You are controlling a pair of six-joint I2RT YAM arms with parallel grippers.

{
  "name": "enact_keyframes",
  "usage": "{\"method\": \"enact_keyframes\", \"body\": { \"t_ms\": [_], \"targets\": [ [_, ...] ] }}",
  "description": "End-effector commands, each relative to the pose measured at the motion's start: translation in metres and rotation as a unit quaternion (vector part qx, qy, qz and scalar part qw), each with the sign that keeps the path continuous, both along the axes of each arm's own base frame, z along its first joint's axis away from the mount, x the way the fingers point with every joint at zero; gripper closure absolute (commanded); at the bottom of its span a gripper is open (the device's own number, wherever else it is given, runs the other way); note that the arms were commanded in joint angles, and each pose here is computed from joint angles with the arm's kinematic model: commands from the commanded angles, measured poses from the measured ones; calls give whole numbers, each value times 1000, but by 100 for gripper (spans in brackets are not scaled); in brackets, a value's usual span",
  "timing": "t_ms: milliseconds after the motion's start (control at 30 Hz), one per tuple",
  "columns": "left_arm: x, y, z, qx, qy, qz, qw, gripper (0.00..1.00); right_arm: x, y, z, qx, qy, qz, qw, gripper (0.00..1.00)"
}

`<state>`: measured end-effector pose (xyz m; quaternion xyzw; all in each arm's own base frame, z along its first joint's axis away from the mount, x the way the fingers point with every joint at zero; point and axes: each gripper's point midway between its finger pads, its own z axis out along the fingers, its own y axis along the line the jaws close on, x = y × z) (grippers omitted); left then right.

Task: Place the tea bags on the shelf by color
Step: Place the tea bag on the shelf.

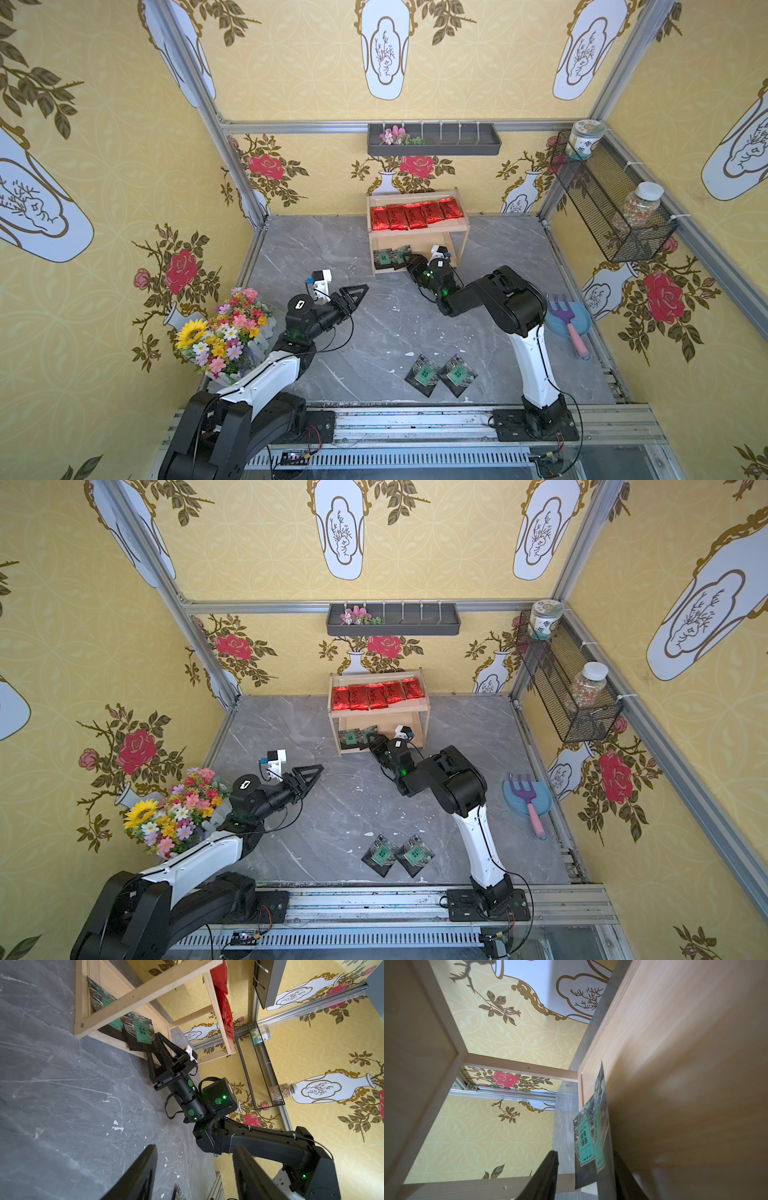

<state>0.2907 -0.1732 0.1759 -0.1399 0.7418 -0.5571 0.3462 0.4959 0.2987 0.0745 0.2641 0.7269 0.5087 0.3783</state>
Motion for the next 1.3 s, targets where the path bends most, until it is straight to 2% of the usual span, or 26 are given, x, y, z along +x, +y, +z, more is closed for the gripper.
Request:
{"method": "enact_keyframes", "body": {
  "t_ms": [0, 67, 367, 733, 933, 1267],
  "targets": [
    [-1, 0, 5, -2, -15, -4, 1000, 37, -2, -5, -13, -32, 38, -8, 999, 50],
    [-2, 1, 4, -2, -15, -2, 1000, 36, -2, -7, -16, -45, 57, -10, 997, 47],
    [-1, 2, 5, -3, -17, 2, 1000, 36, -5, -5, -37, -85, 143, -4, 986, 51],
    [-1, 2, 4, -3, -19, 2, 1000, 36, -12, 3, -40, -112, 184, 0, 976, 52],
    [-2, 4, 5, 0, -21, 7, 1000, 36, -18, 1, -39, -135, 221, -2, 966, 45],
    [-1, 6, 5, 3, -25, 11, 1000, 36, -25, 2, -35, -174, 231, 18, 957, 37]
  ]
}}
